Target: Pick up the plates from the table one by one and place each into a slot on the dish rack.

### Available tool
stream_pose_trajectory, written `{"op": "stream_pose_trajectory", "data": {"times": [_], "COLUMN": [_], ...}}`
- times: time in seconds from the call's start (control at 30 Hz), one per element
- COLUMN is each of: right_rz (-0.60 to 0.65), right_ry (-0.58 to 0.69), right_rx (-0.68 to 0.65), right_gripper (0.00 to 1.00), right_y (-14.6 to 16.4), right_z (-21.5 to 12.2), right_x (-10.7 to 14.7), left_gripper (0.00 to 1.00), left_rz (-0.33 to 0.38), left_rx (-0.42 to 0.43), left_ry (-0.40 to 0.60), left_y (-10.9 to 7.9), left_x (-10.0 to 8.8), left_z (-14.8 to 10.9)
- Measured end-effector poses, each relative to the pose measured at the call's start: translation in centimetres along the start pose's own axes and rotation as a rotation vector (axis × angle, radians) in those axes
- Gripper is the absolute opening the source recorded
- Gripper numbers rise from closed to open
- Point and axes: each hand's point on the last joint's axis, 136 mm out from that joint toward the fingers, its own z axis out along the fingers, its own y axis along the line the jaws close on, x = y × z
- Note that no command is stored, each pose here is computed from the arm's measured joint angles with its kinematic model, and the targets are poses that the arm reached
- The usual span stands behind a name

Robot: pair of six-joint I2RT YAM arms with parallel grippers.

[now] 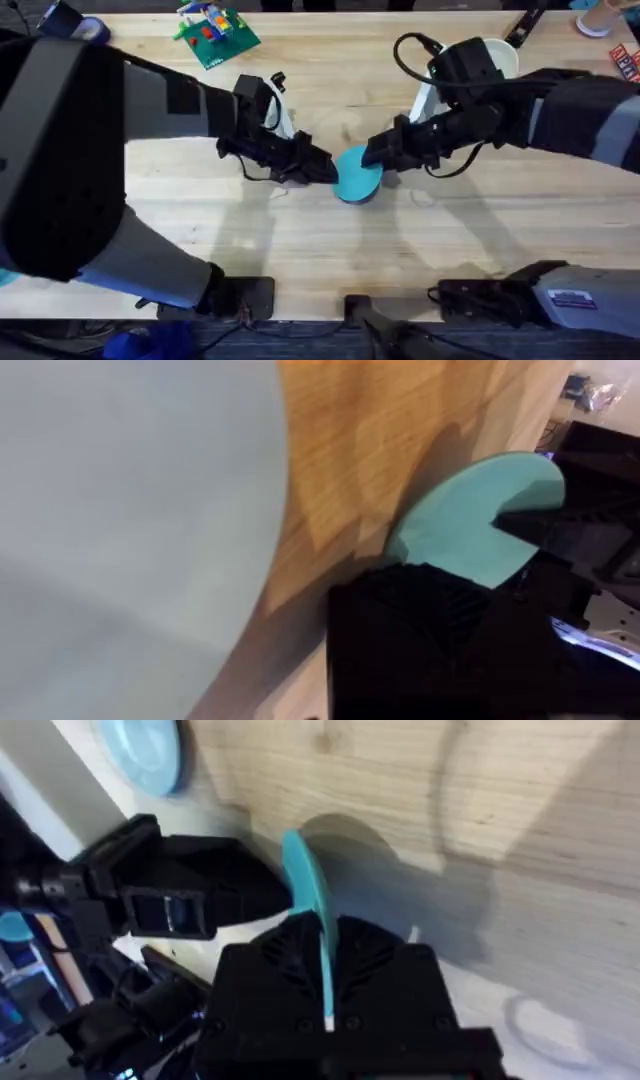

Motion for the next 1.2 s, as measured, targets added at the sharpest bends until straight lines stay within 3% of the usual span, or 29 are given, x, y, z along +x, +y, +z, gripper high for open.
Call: {"op": "stream_pose_trajectory", "data": {"times": [0.37, 0.53, 0.63, 0.8, 0.97, 1.2], "right_rz": [0.003, 0.002, 0.004, -0.016, -0.060, -0.150], "right_ry": [-0.002, -0.006, 0.002, 0.004, -0.004, -0.092], "right_rx": [-0.004, -0.014, -0.017, -0.019, -0.021, 0.021], "right_gripper": [0.030, 0.028, 0.028, 0.029, 0.030, 0.031], "right_y": [0.1, 0.3, 0.4, 0.4, 0.6, 0.9], "right_z": [0.0, 0.0, 0.0, 0.0, -0.2, -2.4], "right_x": [-0.1, -0.2, 0.0, 0.0, 0.0, -0.4], "left_gripper": [0.041, 0.041, 0.041, 0.040, 0.040, 0.040], "left_rz": [0.008, 0.039, 0.100, 0.226, 0.300, 0.377], "left_rx": [0.002, -0.043, -0.061, -0.069, -0.106, -0.229], "left_ry": [-0.006, -0.036, -0.089, -0.199, -0.271, -0.341], "left_y": [-0.1, -0.6, -2.2, -6.5, -9.1, -9.8], "left_x": [-0.2, -1.0, -2.1, -2.8, -1.2, 1.6], "left_z": [0.0, -0.8, -2.1, -5.5, -8.4, -11.3]}}
